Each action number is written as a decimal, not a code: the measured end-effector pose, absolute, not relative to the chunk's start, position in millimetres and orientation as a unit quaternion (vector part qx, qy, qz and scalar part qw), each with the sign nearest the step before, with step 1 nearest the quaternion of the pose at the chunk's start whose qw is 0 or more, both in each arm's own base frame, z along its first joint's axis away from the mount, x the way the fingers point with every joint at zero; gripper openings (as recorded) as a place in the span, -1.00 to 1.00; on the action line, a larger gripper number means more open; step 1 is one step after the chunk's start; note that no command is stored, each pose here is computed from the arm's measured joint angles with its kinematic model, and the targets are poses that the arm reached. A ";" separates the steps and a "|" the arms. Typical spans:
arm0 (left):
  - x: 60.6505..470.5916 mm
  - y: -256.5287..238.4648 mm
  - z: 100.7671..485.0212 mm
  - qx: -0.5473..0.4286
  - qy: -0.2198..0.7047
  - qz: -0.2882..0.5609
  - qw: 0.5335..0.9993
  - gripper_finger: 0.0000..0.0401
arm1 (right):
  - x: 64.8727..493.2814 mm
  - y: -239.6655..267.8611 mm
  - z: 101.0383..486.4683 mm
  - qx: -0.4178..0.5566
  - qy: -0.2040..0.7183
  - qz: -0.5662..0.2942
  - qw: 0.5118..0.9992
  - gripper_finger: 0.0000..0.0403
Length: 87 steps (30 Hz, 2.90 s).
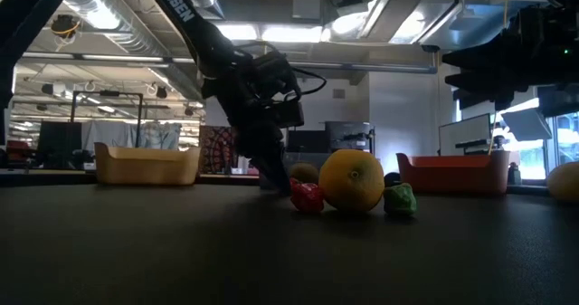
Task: Sort produce into baskets
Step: Put the red chili pepper into the yellow bin
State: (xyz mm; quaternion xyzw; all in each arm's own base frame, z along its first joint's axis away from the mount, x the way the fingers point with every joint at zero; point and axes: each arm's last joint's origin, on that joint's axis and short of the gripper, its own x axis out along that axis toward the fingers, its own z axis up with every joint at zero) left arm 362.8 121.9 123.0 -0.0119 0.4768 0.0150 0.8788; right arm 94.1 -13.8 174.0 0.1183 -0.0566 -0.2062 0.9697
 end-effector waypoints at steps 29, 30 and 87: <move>332.3 116.5 211.7 -0.018 0.436 0.129 0.891 -0.33 | 94.1 -13.8 173.9 0.118 -0.057 -0.206 0.970 0.06; 330.6 116.2 213.3 -0.017 0.439 0.133 0.889 -0.33 | 94.1 -13.8 173.9 0.118 -0.057 -0.206 0.970 0.06; 193.0 221.1 256.0 -0.154 0.487 0.409 0.756 -0.33 | 94.1 -13.8 174.0 0.118 -0.057 -0.206 0.970 0.06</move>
